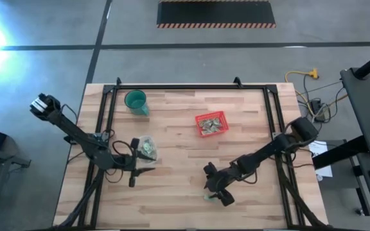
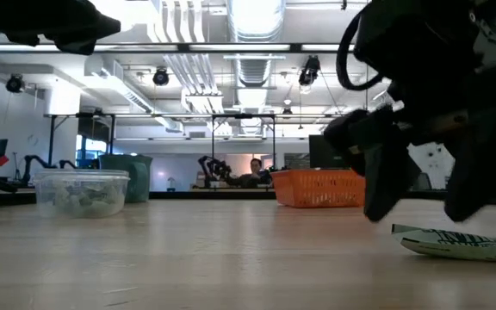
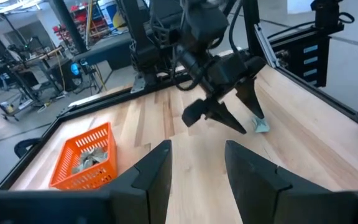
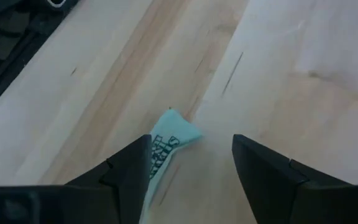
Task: Pick and place items into bin
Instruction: Put the light green stevia packet into the orange bin
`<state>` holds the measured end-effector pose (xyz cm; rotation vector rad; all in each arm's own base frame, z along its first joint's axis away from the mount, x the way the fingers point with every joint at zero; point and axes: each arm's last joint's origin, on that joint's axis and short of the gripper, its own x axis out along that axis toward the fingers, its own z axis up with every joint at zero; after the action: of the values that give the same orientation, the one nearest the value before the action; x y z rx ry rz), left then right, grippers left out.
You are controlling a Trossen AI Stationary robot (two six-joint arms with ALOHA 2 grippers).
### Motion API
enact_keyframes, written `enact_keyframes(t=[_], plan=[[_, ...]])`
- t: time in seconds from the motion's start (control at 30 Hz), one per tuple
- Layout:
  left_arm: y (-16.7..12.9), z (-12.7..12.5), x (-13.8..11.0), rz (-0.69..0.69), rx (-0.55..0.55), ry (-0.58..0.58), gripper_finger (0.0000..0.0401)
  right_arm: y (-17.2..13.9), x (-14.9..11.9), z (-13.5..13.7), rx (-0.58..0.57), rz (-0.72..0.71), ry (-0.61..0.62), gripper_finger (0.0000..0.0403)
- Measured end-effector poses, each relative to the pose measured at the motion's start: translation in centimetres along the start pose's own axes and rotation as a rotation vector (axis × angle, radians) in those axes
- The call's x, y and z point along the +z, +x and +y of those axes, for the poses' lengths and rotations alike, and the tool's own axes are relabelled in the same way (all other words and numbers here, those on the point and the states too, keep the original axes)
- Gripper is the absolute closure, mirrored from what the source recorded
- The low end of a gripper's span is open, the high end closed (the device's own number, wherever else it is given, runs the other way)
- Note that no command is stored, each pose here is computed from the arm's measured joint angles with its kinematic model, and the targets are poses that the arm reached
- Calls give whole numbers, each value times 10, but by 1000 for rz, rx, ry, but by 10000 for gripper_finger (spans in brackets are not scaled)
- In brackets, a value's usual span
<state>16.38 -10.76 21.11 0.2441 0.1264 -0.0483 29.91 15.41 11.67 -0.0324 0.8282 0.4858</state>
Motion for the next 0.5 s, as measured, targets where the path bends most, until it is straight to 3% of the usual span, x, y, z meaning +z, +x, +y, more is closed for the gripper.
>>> enact_keyframes(t=[0.5], plan=[[2,-1,3,6,-1,5,269,9,-4,1,57,17,-9,190]])
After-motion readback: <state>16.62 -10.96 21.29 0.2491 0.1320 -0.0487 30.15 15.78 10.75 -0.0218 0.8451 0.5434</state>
